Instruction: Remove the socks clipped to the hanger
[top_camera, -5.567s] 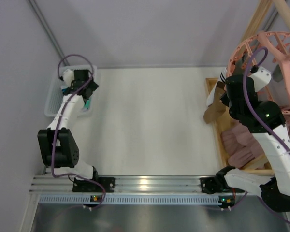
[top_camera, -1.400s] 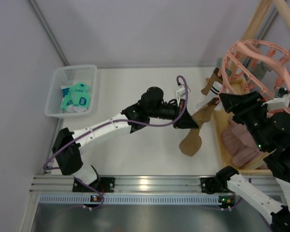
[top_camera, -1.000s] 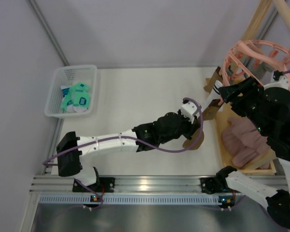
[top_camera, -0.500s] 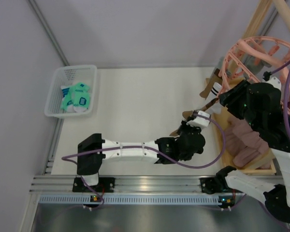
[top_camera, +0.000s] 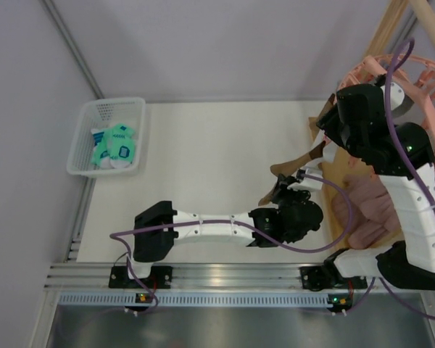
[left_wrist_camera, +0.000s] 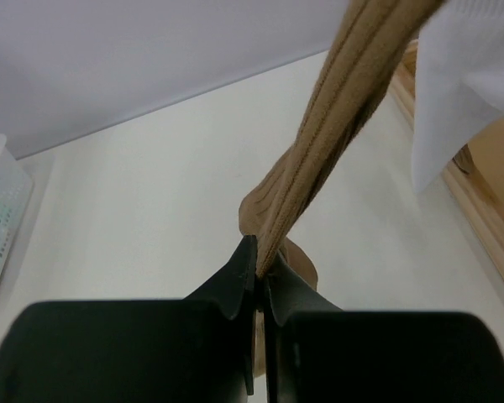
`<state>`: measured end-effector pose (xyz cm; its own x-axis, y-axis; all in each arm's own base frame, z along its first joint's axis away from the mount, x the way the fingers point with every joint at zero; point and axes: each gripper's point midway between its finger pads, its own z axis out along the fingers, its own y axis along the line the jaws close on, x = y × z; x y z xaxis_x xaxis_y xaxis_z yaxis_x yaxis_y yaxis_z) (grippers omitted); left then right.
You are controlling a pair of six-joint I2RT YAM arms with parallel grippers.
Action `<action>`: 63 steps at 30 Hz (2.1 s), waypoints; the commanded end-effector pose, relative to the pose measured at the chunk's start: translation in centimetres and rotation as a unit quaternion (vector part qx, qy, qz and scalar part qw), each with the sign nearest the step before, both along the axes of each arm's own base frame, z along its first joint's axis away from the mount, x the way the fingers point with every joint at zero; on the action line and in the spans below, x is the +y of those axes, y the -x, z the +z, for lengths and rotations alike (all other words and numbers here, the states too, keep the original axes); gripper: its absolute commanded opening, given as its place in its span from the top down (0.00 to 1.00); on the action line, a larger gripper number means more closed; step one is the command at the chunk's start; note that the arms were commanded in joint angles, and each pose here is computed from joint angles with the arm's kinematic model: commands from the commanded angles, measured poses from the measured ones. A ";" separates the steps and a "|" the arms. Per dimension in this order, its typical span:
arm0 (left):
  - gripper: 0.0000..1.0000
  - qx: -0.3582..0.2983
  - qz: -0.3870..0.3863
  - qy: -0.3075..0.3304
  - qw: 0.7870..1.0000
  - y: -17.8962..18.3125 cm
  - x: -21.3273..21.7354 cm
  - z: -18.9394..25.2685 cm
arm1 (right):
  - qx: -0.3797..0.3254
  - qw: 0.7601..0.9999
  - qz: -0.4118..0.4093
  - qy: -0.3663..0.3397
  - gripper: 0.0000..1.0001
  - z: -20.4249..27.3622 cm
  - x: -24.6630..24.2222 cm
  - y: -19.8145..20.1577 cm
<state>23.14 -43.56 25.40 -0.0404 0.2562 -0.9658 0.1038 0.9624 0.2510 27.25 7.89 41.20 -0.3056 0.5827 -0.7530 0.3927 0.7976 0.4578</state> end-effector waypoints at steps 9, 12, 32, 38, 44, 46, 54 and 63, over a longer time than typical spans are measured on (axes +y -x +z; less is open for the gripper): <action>1.00 -0.012 0.038 -0.012 0.999 -0.1 0.8 0.5 | 0.060 0.996 -0.039 0.052 0.53 -3.0 -2.3 2.6; 1.00 -0.012 0.038 -0.029 0.999 -0.3 0.6 0.1 | 0.046 0.998 -0.017 0.040 0.53 -2.4 -1.4 3.2; 1.00 -0.012 0.056 -0.057 0.997 -1.6 1.3 -1.0 | 0.058 0.997 -0.016 0.058 0.53 -4.9 -2.2 5.3; 1.00 -0.011 0.056 -0.061 0.996 -1.6 1.4 -1.2 | 0.052 0.994 -0.054 0.077 0.53 -5.2 -2.9 4.2; 1.00 -0.011 0.055 -0.061 0.997 -1.6 1.3 -1.3 | 0.040 0.993 -0.068 0.084 0.53 -4.1 -2.9 3.2; 1.00 -0.011 0.055 -0.060 0.997 -1.5 1.4 -1.3 | 0.034 0.992 -0.079 0.092 0.53 -3.8 -3.2 3.0; 1.00 -0.010 0.054 -0.062 0.997 -1.4 1.6 -1.4 | 0.035 0.988 -0.103 0.109 0.53 -4.5 -4.5 3.0; 1.00 -0.010 0.053 -0.063 0.997 -1.4 1.9 -1.5 | 0.041 0.982 -0.133 0.130 0.58 -5.2 -6.2 3.1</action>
